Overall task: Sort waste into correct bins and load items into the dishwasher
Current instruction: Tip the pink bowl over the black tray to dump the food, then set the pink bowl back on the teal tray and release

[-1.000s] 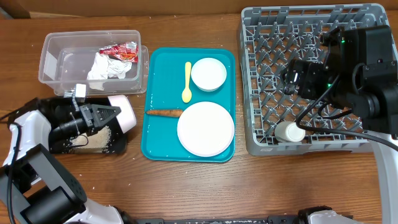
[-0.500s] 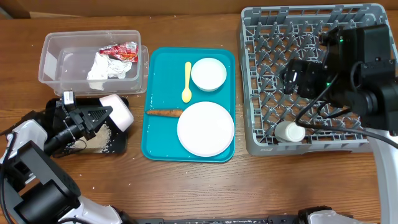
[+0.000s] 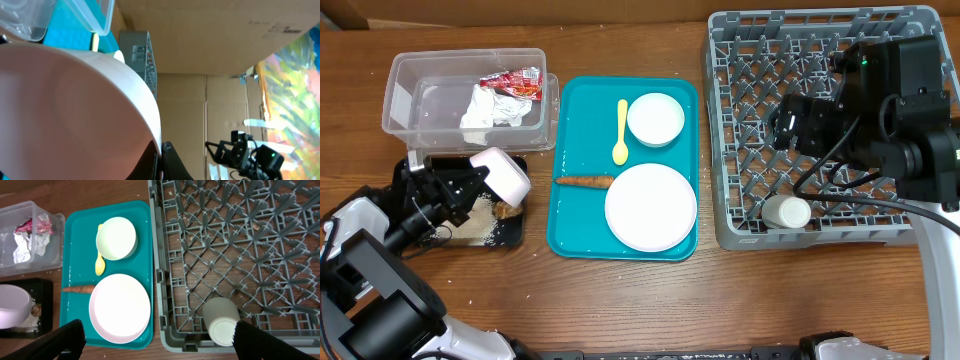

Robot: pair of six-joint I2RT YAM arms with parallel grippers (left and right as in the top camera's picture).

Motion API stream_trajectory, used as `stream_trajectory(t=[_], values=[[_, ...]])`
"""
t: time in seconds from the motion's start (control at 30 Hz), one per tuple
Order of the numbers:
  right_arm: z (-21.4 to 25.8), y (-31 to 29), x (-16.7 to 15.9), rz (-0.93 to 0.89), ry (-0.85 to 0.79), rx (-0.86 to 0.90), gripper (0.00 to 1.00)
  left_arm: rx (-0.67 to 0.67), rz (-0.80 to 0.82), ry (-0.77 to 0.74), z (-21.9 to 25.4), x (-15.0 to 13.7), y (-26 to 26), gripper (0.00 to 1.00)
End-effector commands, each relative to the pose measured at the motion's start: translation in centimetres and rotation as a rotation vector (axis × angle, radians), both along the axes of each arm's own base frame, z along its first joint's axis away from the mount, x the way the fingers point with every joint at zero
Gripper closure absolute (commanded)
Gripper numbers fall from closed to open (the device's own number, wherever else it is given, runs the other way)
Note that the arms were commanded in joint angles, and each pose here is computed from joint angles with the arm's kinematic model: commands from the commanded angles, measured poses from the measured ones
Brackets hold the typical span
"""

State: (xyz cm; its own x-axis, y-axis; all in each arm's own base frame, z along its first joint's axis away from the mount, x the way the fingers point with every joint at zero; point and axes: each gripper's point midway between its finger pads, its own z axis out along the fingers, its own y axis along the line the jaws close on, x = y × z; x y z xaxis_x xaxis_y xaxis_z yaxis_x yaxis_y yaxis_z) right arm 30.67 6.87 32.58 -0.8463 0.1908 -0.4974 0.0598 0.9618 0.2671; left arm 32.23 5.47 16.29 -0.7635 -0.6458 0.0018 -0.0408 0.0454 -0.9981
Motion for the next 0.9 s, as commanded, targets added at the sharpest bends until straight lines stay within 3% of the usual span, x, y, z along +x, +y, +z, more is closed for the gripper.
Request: stream_trajectory(t=[0.0, 0.2, 0.33, 0.43, 0.63, 0.73, 0.87], values=[[0.9, 0.1, 0.1, 0.002, -0.029, 0.005, 0.03, 0.072, -0.031, -0.1, 3.0, 0.4, -0.6, 0.96], [1.0, 0.1, 0.1, 0.002, -0.03, 0.005, 0.03, 0.313, -0.217, -0.204, 8.0, 0.2, -4.5, 0.96], [1.0, 0.1, 0.2, 0.003, -0.033, 0.006, 0.03, 0.498, -0.4, -0.185, 8.4, -0.5, -8.6, 0.96], [1.0, 0.1, 0.1, 0.003, -0.031, 0.005, 0.03, 0.713, -0.53, 0.004, 4.9, -1.2, -11.0, 0.96], [0.9, -0.1, 0.1, -0.001, -0.031, -0.007, 0.03, 1.154, -0.564, 0.447, -1.8, -3.6, -10.4, 0.96], [0.9, -0.3, 0.2, -0.004, -0.033, -0.018, 0.03, 1.278, -0.572, 0.515, -3.8, -4.6, -11.4, 0.96], [0.9, -0.3, 0.2, -0.004, -0.033, -0.018, 0.02, 1.335, -0.587, 0.513, -6.6, -5.4, -13.4, 0.96]])
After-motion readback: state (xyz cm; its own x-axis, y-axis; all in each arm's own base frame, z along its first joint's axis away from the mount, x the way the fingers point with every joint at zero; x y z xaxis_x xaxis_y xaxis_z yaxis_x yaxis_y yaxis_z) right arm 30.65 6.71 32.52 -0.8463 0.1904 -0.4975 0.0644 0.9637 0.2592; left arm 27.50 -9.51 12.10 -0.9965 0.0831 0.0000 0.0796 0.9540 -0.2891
